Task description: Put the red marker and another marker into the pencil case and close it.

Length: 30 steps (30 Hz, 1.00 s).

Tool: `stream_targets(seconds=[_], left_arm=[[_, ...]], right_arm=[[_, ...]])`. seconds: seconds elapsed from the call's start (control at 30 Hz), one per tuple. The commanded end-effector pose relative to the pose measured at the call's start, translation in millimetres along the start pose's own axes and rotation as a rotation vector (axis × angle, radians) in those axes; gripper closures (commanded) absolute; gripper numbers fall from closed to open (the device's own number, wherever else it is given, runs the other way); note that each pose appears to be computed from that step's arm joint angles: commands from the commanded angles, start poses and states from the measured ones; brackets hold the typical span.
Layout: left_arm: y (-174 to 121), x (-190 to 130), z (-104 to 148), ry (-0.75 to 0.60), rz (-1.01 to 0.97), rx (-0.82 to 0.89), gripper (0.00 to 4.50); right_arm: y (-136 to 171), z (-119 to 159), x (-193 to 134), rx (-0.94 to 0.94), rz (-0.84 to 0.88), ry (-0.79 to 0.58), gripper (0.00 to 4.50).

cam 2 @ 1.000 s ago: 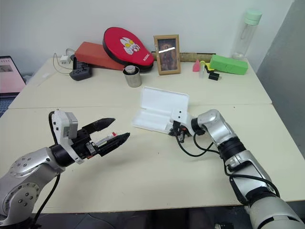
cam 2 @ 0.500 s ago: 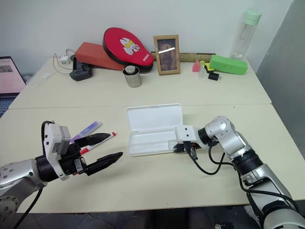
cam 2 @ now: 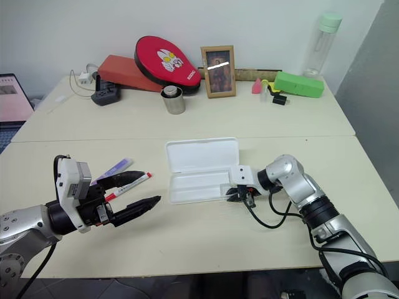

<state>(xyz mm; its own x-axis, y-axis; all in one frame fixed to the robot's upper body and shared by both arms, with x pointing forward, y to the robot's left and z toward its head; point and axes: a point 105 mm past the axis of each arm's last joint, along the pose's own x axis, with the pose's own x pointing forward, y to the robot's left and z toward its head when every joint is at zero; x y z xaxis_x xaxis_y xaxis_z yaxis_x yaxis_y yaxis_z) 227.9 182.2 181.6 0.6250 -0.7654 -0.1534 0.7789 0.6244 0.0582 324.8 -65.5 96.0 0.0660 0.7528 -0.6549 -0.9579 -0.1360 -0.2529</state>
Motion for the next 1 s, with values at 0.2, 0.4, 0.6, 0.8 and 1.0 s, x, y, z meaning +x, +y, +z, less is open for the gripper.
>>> stream_targets(seconds=[0.2, 0.4, 0.6, 0.8, 1.0], left_arm=[[-1.2, -0.9, 0.7, 0.008, -0.016, 0.023, 0.0], [28.8, -14.7, -7.3, 0.093, 0.093, 0.054, 0.0], [83.9, -35.5, -17.3, 0.194, 0.236, 0.068, 0.0], [134.5, -45.9, -30.4, 0.313, 0.344, 0.093, 0.0], [172.5, -47.2, -46.6, 0.37, 0.42, 0.05, 0.0]], right_arm=[[-0.2, 31.9, -16.5, -0.029, -0.004, -0.113, 1.4], [16.5, 74.3, -37.3, 0.013, 0.06, -0.316, 0.13], [17.0, 100.3, -59.3, 0.03, -0.005, -0.425, 0.01], [20.0, 112.6, -66.6, 0.029, -0.068, -0.467, 0.01], [20.1, 111.5, -65.4, 0.056, -0.13, -0.469, 0.01]])
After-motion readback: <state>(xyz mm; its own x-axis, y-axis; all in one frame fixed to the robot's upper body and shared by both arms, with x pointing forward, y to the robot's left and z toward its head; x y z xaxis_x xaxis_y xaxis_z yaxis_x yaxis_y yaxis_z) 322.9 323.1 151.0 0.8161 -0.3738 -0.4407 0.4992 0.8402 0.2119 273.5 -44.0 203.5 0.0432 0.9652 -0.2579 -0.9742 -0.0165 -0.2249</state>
